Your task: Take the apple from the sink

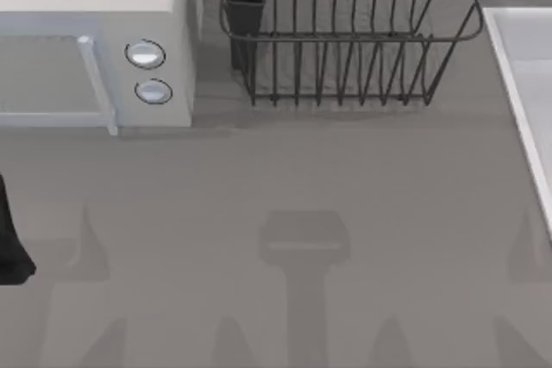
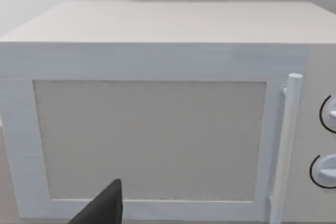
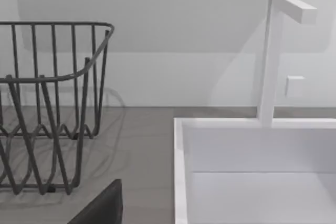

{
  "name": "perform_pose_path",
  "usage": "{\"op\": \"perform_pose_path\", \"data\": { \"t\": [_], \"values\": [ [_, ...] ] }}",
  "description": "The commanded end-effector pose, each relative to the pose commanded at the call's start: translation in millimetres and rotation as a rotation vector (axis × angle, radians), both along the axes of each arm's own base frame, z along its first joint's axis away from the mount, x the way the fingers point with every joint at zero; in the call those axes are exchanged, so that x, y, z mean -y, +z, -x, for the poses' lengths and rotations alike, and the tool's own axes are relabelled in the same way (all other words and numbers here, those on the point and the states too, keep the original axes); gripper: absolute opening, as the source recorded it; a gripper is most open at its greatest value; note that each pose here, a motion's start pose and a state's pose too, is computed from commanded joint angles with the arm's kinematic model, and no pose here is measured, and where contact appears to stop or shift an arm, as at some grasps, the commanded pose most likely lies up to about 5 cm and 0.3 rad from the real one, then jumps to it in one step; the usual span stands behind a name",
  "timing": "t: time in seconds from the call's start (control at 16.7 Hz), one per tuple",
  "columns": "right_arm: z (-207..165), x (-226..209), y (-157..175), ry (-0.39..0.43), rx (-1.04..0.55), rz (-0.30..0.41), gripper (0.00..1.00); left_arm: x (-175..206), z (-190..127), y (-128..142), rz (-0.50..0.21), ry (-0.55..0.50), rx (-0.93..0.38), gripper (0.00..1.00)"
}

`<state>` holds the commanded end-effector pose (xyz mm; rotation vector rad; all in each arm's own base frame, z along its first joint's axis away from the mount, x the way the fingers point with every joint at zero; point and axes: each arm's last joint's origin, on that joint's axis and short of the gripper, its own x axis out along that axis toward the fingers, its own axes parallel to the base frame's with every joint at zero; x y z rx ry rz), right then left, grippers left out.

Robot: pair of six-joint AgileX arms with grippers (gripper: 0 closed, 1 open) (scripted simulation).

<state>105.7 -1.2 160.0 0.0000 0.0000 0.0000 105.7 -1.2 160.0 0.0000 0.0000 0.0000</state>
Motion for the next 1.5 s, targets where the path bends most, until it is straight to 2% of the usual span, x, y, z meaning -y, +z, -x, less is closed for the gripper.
{"op": "perform_pose_path", "data": {
  "t": [0.24, 0.42, 0.66, 0.96, 1.2, 1.5],
  "values": [
    [0, 1, 6, -0.006, -0.021, 0.006, 1.0, 0, 0, 0, 0.0, 0.0, 0.0, 1.0],
    [-3, 3, 27, -0.028, -0.11, 0.027, 1.0, 0, 0, 0, 0.0, 0.0, 0.0, 1.0],
    [-26, 10, 67, -0.067, -0.338, 0.064, 1.0, 0, 0, 0, 0.0, 0.0, 0.0, 1.0],
    [-97, 31, 100, -0.096, -0.736, 0.089, 1.0, 0, 0, 0, 0.0, 0.0, 0.0, 1.0],
    [-172, 60, 90, -0.087, -1.07, 0.077, 1.0, 0, 0, 0, 0.0, 0.0, 0.0, 1.0],
    [-244, 99, 38, -0.044, -1.406, 0.03, 1.0, 0, 0, 0, 0.0, 0.0, 0.0, 1.0]
  ]
}}
